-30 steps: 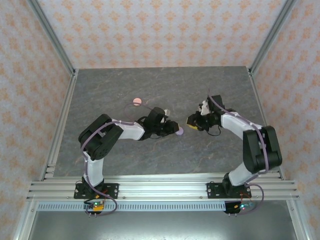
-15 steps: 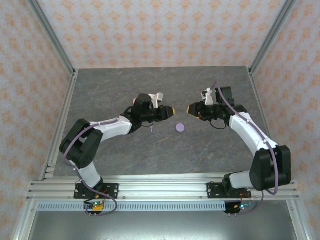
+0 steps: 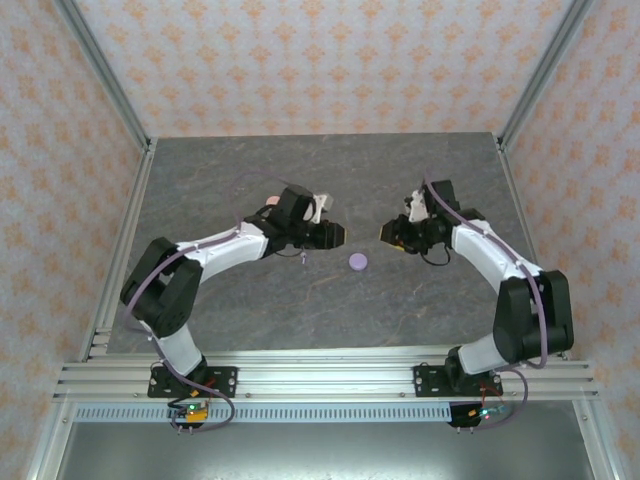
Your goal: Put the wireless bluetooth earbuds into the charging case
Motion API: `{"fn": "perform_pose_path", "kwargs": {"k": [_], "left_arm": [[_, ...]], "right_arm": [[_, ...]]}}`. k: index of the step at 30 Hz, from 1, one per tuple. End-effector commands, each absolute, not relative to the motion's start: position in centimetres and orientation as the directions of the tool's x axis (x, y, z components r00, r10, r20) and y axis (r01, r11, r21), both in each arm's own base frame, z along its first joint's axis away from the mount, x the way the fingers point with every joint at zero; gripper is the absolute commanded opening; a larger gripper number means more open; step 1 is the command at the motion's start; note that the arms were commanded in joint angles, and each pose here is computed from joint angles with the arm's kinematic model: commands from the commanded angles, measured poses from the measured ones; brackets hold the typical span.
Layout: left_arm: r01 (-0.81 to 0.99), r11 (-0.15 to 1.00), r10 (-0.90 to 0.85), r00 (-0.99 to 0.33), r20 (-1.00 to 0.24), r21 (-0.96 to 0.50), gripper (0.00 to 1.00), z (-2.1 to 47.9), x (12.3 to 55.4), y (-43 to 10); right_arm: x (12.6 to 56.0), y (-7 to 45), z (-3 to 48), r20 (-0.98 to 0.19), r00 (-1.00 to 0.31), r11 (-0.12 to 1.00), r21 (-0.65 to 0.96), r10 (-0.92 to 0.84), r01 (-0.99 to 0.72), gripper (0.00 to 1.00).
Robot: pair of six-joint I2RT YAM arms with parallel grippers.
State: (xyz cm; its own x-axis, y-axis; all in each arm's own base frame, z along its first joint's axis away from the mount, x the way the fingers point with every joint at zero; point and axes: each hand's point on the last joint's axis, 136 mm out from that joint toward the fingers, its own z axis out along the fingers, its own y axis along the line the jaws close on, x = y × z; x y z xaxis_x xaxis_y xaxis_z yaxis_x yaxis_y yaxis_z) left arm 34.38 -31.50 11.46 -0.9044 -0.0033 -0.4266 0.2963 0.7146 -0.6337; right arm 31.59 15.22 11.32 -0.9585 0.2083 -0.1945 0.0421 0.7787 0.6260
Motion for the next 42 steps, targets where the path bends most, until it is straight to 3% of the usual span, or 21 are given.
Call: {"fn": "perform_pose_path", "kwargs": {"k": [1, 10, 15, 21, 27, 32, 40, 42], "left_arm": [[0.306, 0.786, 0.087, -0.915, -0.394, -0.538, 0.41, 9.1, 33.0, -31.6], [0.369, 0.811, 0.193, -0.901, -0.389, -0.453, 0.5, 7.0, 33.0, -33.3], [0.493, 0.844, 0.365, -0.817, -0.447, -0.212, 0.69, 7.5, 33.0, -33.1], [0.548, 0.836, 0.498, -0.769, -0.4, -0.012, 0.78, 6.7, 33.5, -33.1], [0.581, 0.813, 0.557, -0.757, -0.342, 0.038, 0.79, 5.4, 33.1, -34.4], [0.522, 0.853, 0.493, -0.792, -0.361, 0.02, 0.76, 5.2, 33.8, -34.0], [0.432, 0.884, 0.338, -0.856, -0.391, -0.181, 0.66, 5.6, 34.6, -32.9], [0.408, 0.89, 0.309, -0.868, -0.389, -0.205, 0.6, 5.5, 34.9, -32.4]], "right_arm": [[31.0, 15.2, 9.4, -0.159, -0.971, 0.801, 0.597, 0.177, 0.048, 0.36], [31.0, 14.5, 5.1, -0.078, -0.965, 0.844, 0.506, 0.251, 0.178, 0.33], [30.9, 12.8, 4.3, -0.092, -0.952, 0.867, 0.447, 0.291, 0.222, 0.35], [30.5, 10.0, 4.2, -0.115, -0.933, 0.88, 0.388, 0.342, 0.275, 0.37], [29.8, 9.7, 4.1, -0.105, -0.936, 0.879, 0.394, 0.335, 0.27, 0.39], [29.2, 11.1, 3.6, -0.051, -0.947, 0.85, 0.458, 0.317, 0.26, 0.38], [29.1, 13.6, 2.6, 0.016, -0.95, 0.793, 0.546, 0.313, 0.27, 0.36], [29.3, 14.0, 2.4, 0.02, -0.947, 0.784, 0.555, 0.322, 0.278, 0.34]]}}
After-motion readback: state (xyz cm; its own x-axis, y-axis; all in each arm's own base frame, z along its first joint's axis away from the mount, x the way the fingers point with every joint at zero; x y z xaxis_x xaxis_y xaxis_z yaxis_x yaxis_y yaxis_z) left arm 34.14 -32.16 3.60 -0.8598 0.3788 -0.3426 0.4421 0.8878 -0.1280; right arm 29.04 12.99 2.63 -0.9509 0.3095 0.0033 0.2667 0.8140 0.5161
